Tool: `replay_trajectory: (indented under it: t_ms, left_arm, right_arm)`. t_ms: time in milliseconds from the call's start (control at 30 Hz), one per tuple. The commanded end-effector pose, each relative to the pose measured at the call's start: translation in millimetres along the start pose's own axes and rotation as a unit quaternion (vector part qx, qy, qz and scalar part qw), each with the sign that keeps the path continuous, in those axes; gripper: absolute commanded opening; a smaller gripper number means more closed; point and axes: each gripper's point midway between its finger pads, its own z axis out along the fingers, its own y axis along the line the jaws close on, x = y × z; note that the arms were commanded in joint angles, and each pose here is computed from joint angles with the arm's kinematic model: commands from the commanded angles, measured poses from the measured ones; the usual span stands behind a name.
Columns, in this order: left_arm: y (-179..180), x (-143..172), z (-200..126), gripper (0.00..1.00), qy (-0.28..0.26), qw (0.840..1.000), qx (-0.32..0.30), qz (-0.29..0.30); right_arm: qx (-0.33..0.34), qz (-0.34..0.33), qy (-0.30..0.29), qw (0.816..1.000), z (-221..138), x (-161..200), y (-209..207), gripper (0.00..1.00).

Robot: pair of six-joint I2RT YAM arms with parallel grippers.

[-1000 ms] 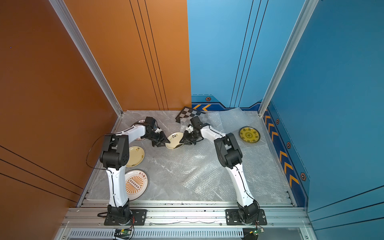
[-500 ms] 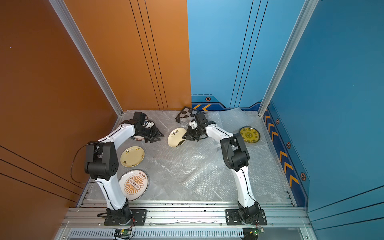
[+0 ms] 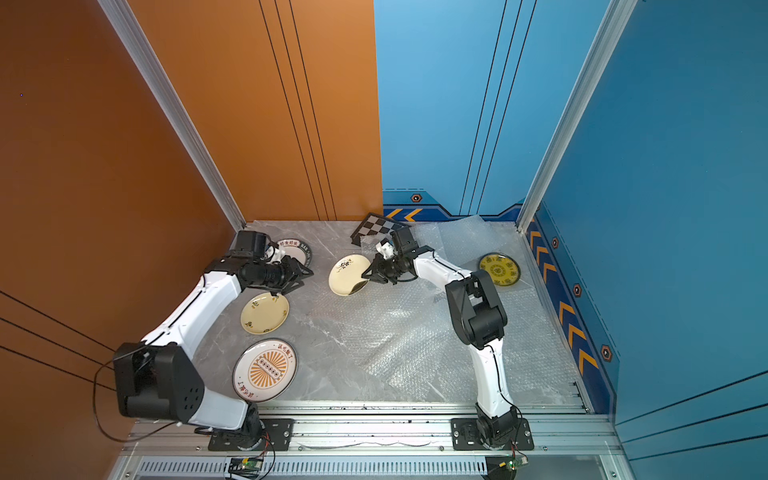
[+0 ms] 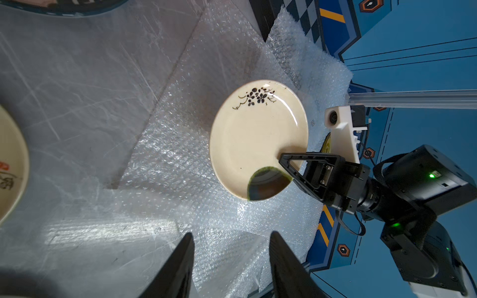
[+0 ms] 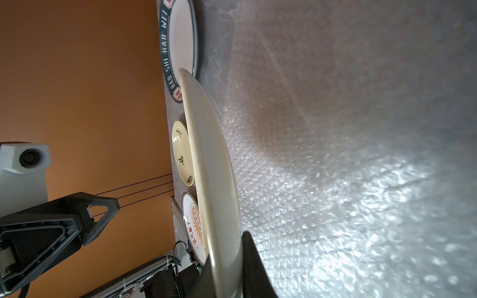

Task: Unpack dinner plates from bubble wrap
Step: Pick up the plate from the bubble wrap, then place the plate at the center of the board.

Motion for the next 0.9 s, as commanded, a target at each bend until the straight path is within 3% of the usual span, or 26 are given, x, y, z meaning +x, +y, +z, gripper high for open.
replay_trajectory:
  t_ms: [0, 167, 400, 533, 667, 867]
  left_arm:
    - [17, -1, -18, 0.52, -0.039, 0.998, -0.027, -0.03]
    - [19, -4, -45, 0.54, -0.077, 0.996, -0.013, -0.045]
    - [26, 0, -64, 0.55, -0.084, 0.994, -0.004, -0.063]
    - [28, 4, -69, 0.55, -0.082, 0.995, -0.007, -0.064]
    - [27, 6, -69, 0.56, -0.078, 0.995, -0.004, -0.065]
    - [32, 9, -64, 0.56, -0.069, 0.995, -0.008, -0.067]
  right_arm:
    - [-0.04, -0.025, 0.009, 0.999, 3, 9, 35, 0.15]
    - [-0.052, -0.026, 0.018, 0.998, 24, 10, 46, 0.15]
    - [-0.086, -0.003, -0.015, 0.996, 44, -27, 65, 0.15]
    - [-0.091, 0.003, -0.004, 0.996, 55, -25, 67, 0.15]
    - [-0.087, 0.002, 0.027, 0.996, 60, 1, 62, 0.15]
    - [-0.025, -0.028, 0.112, 0.993, 45, 80, 27, 0.15]
